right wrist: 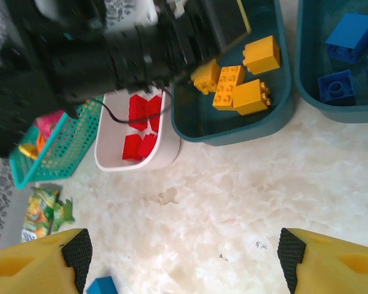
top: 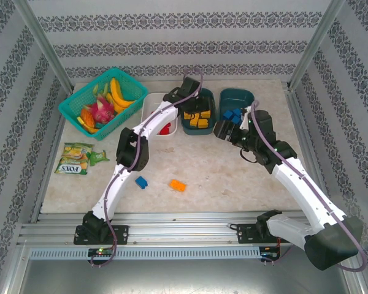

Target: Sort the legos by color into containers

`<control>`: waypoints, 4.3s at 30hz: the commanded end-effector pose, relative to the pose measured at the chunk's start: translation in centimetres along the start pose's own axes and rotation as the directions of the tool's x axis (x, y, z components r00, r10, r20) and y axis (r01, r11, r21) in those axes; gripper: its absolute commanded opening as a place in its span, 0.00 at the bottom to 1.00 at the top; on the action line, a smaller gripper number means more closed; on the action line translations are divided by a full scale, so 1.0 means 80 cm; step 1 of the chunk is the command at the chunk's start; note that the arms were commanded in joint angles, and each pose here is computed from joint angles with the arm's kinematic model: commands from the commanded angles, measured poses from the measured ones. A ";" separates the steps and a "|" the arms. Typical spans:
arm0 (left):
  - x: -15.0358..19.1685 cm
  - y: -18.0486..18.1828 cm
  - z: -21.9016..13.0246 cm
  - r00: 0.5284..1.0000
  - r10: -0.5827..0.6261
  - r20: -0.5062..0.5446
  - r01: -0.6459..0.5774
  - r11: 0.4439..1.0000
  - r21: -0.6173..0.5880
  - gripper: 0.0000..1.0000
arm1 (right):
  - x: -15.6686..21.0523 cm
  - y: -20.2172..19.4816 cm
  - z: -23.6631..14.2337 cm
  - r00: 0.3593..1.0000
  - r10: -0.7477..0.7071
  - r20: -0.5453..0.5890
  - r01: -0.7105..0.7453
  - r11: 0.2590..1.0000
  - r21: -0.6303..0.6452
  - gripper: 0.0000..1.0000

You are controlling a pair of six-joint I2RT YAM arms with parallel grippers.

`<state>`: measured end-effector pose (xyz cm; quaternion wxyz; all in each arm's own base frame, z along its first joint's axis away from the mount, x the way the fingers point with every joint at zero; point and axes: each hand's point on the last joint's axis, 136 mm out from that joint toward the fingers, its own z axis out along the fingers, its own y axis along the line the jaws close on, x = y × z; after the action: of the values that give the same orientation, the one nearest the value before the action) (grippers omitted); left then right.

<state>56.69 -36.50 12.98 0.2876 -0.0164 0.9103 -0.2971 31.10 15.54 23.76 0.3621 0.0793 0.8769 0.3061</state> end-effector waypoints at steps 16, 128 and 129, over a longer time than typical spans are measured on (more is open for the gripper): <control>0.180 0.150 -0.427 0.953 -0.287 0.097 0.302 0.886 -0.352 0.67 | 0.239 0.154 0.084 0.675 -0.698 -0.240 0.608 0.710 -0.356 0.82; 0.141 0.015 -0.283 0.978 -0.010 -0.210 0.032 0.994 0.104 0.81 | -0.137 0.030 0.157 0.940 -0.339 -0.040 0.341 0.933 0.118 0.65; 0.150 0.019 -0.293 0.977 -0.013 -0.212 0.035 0.994 0.100 0.81 | -0.108 0.044 0.146 0.923 -0.379 -0.064 0.383 0.920 0.084 0.65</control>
<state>37.22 -26.38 21.17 0.1905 0.0061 0.9120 -0.3632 48.32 17.96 25.02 0.3887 -0.0089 0.9055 0.1702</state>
